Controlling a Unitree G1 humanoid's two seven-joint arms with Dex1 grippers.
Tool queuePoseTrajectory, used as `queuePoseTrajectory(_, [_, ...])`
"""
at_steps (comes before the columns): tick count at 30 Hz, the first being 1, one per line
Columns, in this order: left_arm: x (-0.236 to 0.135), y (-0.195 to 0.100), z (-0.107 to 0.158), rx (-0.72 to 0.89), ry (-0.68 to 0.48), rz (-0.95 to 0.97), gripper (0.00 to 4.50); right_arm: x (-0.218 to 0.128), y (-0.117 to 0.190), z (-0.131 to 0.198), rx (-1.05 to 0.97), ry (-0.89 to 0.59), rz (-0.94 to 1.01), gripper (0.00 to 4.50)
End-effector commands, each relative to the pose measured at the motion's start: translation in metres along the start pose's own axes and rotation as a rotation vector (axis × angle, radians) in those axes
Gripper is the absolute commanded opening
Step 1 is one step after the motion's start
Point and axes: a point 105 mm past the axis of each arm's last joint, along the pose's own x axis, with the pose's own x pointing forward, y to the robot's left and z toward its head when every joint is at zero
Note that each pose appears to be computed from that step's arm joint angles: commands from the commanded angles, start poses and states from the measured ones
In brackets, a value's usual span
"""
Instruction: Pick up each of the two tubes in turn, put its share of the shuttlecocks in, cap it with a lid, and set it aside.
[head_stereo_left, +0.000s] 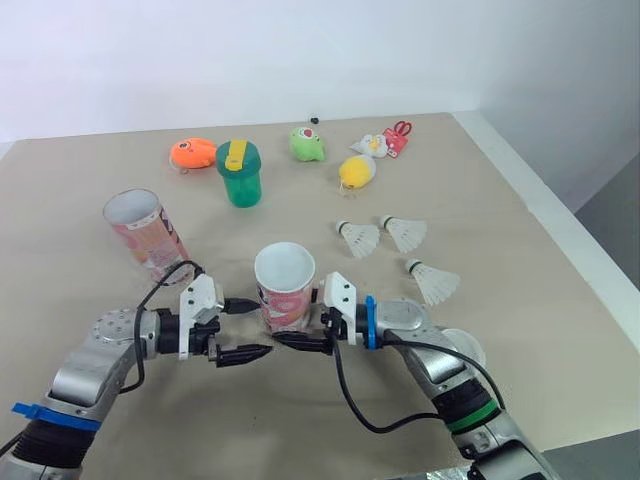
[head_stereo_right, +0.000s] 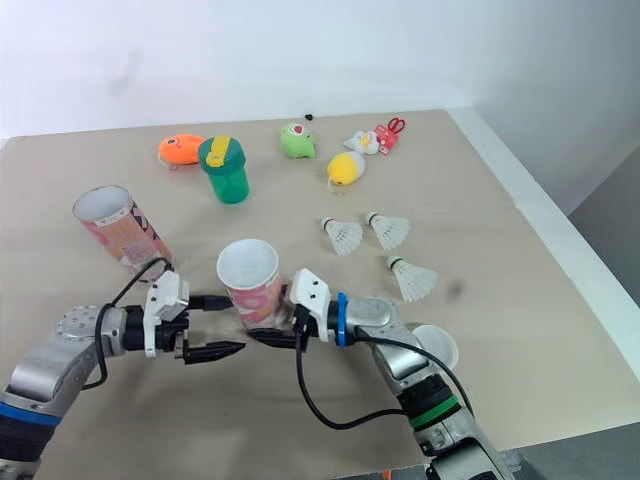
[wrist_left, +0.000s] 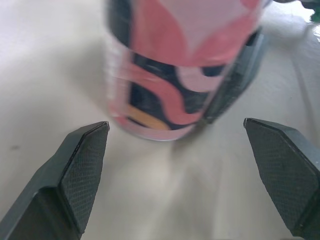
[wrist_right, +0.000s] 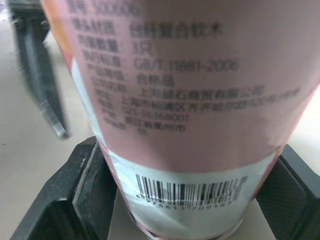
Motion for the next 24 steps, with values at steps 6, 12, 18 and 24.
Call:
queuePoseTrajectory(6, [-0.005,-0.005,0.092,0.146,-0.189,0.001,4.5,-0.068,-0.023,0.077,-0.019,-0.182,-0.24,3.93])
queuePoseTrajectory(12, [0.051,-0.017,0.105,0.125,-0.289,-0.089,4.5,-0.173,-0.056,0.079,0.003,-0.128,-0.657,3.93])
queuePoseTrajectory(18, [0.106,-0.016,0.101,0.163,-0.324,-0.1,4.5,-0.269,-0.07,0.048,0.129,-0.123,-1.039,3.93])
queuePoseTrajectory(24, [0.129,-0.021,0.106,0.192,-0.36,-0.129,4.5,-0.321,-0.071,-0.001,0.232,-0.063,-1.281,3.93])
